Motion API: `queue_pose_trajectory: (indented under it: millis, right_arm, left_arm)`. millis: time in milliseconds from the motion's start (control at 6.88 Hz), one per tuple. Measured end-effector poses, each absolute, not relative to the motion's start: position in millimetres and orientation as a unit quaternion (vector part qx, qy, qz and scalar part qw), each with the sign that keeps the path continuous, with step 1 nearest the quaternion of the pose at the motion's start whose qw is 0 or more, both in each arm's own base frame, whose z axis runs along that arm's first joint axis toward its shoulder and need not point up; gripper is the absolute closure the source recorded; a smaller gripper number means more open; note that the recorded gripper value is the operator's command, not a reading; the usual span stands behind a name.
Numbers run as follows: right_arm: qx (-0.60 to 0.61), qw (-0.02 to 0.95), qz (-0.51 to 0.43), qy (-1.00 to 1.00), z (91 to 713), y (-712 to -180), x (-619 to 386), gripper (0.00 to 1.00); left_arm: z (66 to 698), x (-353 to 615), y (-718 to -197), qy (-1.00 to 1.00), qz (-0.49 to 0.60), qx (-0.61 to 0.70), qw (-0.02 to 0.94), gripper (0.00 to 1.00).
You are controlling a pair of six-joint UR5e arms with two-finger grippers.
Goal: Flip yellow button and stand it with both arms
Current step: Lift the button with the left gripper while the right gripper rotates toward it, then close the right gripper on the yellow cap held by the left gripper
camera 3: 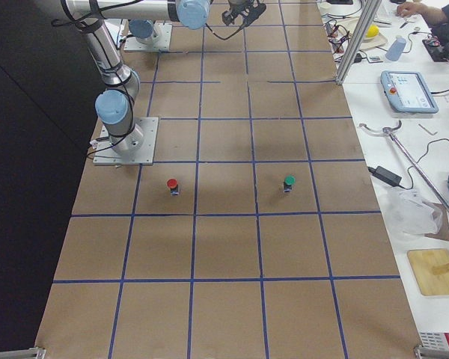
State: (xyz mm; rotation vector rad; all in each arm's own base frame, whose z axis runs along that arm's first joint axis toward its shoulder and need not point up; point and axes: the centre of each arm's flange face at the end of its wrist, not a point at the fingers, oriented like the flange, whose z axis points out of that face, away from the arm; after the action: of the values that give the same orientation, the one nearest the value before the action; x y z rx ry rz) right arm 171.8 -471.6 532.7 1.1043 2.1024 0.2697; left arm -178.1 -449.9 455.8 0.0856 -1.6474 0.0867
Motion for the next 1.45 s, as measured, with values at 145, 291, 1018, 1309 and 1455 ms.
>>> queue_pose_trajectory:
  millis: [145,291,1018,1309,1455]
  right_arm:
    - [0.45,0.389,0.118,0.795,538.8,-472.5,176.0,0.0]
    - [0.464,0.406,0.126,0.777,542.6,-473.6,180.9,0.0]
    - [0.461,0.41,0.176,0.767,518.2,-458.9,215.6,0.0]
    - [0.465,0.414,0.18,0.761,524.4,-454.9,217.8,0.03]
    - [0.466,0.416,0.18,0.76,526.3,-454.7,217.2,0.08]
  left_arm:
    - [453.4,-178.5,-448.7,-0.726,0.038,0.041,0.685,0.85]
    - [451.8,-178.8,-448.4,-0.724,0.037,0.043,0.688,0.85]
    - [447.7,-178.6,-450.1,-0.724,0.036,0.043,0.687,0.85]
    - [447.5,-178.5,-451.0,-0.724,0.037,0.042,0.687,0.85]
    - [447.0,-178.4,-451.8,-0.725,0.037,0.042,0.687,0.85]
